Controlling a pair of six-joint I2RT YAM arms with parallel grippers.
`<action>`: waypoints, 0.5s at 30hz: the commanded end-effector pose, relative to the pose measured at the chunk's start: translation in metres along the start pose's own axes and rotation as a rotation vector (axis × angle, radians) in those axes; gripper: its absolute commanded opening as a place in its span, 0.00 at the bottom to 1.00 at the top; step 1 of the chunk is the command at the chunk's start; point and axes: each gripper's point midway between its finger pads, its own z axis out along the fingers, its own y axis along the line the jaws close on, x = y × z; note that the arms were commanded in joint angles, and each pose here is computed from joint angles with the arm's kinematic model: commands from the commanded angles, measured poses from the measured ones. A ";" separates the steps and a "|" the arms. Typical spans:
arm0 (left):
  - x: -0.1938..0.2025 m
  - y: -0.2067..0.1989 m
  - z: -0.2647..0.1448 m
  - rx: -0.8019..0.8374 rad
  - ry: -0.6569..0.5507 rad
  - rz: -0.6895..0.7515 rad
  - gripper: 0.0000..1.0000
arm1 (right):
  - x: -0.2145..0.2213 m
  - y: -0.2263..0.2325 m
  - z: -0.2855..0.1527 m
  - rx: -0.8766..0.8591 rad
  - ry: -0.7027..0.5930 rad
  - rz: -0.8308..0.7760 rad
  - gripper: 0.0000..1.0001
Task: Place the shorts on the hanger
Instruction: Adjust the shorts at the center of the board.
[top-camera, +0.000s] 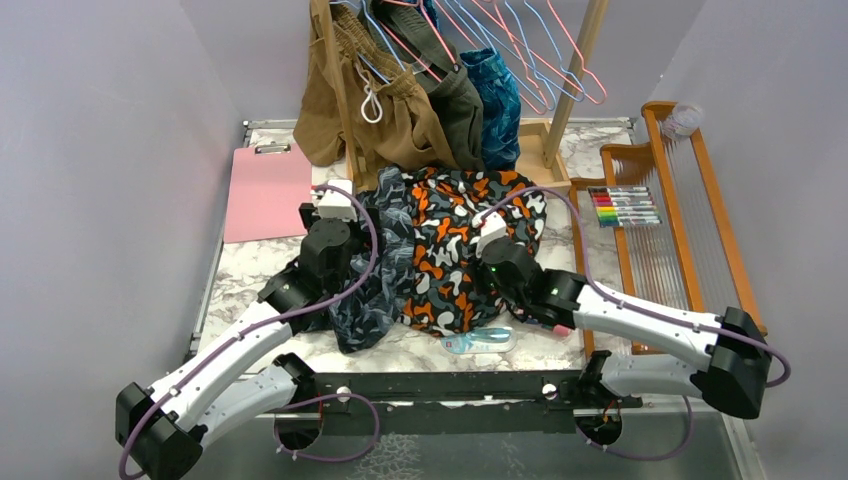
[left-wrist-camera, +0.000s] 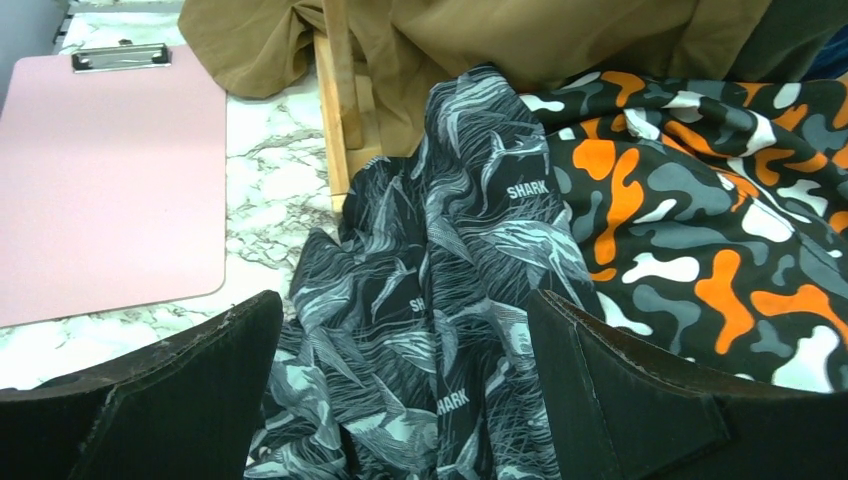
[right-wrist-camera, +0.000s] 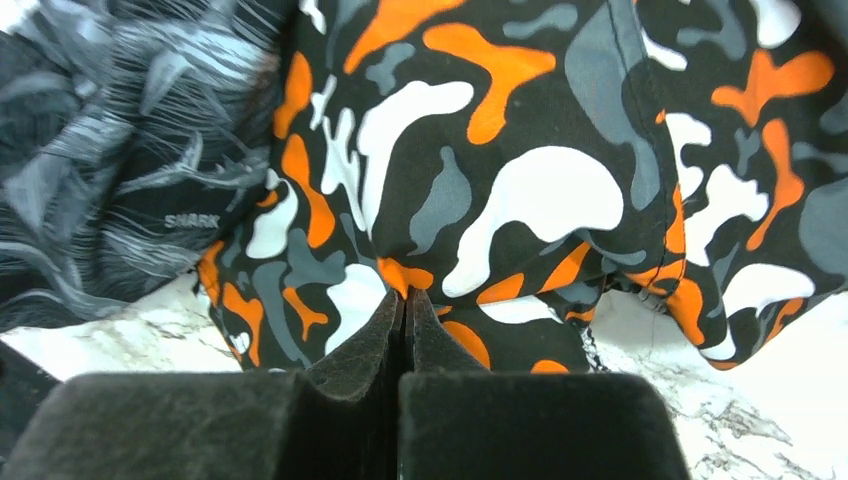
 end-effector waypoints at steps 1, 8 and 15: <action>-0.008 0.014 -0.001 -0.081 -0.022 0.011 0.94 | -0.051 0.011 -0.028 -0.077 -0.125 -0.012 0.01; 0.006 0.021 0.006 -0.153 0.012 0.028 0.94 | -0.069 0.010 -0.049 -0.098 -0.169 0.047 0.01; 0.009 0.017 0.003 -0.124 -0.019 0.012 0.94 | -0.073 0.007 -0.063 -0.093 -0.147 0.083 0.01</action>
